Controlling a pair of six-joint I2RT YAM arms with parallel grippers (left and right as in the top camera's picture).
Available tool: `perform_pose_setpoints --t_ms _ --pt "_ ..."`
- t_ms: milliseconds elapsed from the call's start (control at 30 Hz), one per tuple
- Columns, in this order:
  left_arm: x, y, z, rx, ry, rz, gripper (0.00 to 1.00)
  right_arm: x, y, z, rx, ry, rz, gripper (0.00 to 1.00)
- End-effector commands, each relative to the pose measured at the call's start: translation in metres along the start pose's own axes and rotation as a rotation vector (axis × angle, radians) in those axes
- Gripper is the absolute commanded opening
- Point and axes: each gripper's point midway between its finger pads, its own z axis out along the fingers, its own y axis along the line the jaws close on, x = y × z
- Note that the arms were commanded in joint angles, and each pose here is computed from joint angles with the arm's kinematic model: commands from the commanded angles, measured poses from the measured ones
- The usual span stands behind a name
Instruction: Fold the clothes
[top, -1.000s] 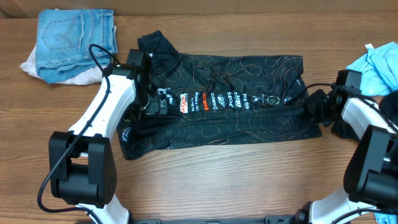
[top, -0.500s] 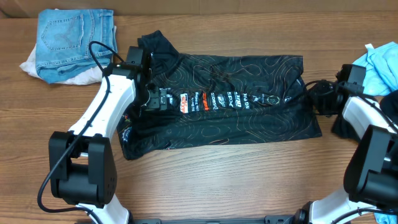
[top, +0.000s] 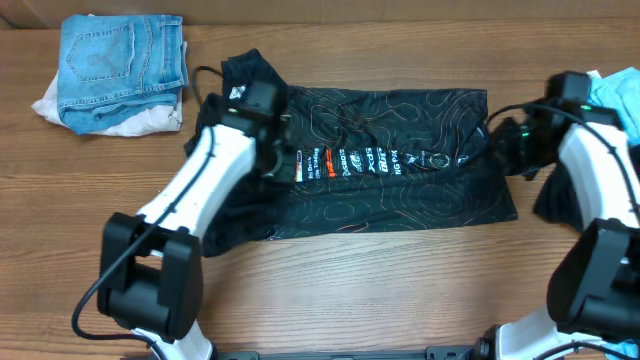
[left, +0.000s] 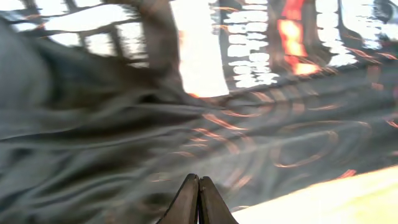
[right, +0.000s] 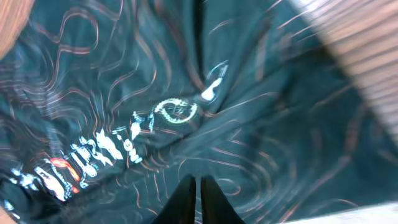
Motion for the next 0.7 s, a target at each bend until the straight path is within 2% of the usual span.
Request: perform_pose_setpoints --t_ms 0,167,433,667 --pt "-0.004 -0.019 0.005 0.041 0.001 -0.045 0.04 0.026 0.01 0.027 0.001 0.075 -0.061 0.07" --pt "-0.001 -0.025 0.028 0.091 0.062 -0.065 0.04 0.043 0.02 0.044 0.003 0.104 -0.095 0.07" --pt "0.01 -0.016 0.071 0.061 0.157 -0.095 0.04 0.057 0.023 0.056 -0.029 0.146 -0.082 0.06" --pt "0.01 -0.015 0.088 0.061 0.173 -0.098 0.04 0.071 0.026 0.065 -0.027 0.168 -0.107 0.04"
